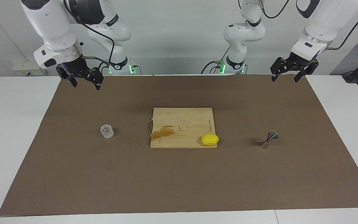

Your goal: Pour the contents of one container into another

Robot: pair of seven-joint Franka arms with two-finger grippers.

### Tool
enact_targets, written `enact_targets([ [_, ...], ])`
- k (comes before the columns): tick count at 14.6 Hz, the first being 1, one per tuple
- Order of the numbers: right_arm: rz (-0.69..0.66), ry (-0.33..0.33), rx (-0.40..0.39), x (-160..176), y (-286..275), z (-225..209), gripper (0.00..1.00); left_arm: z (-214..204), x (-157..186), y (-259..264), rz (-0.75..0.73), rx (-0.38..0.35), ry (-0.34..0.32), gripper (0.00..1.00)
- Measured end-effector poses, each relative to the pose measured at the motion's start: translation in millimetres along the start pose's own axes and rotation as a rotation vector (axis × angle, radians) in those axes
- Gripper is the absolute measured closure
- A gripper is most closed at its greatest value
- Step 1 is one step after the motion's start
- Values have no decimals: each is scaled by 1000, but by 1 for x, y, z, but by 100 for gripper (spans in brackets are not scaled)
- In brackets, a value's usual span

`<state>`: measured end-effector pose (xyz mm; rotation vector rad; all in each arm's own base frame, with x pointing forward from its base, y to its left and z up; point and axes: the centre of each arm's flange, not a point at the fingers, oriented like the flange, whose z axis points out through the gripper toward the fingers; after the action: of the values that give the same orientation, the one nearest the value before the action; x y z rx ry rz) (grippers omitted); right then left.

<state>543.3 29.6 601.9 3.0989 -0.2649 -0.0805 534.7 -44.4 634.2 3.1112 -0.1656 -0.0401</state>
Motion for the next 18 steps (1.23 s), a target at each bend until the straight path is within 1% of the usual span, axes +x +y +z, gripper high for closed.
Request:
enact_targets([
  [3,0,0,0,0,0,0,0,5,3,1,1,1,15,0],
  [5,0,0,0,0,0,0,0,15,3,0,0,1,13,0],
  [8,0,0,0,0,0,0,0,37,3,-5,-10,8,-19,0],
  [10,0,0,0,0,0,0,0,56,0,-16,-47,-14,-57,0],
  [12,0,0,0,0,0,0,0,77,-5,-45,-148,-97,-97,0],
  [14,0,0,0,0,0,0,0,97,-13,-77,-306,-190,-136,0],
  [18,0,0,0,0,0,0,0,127,-18,-95,-657,-333,-188,0],
])
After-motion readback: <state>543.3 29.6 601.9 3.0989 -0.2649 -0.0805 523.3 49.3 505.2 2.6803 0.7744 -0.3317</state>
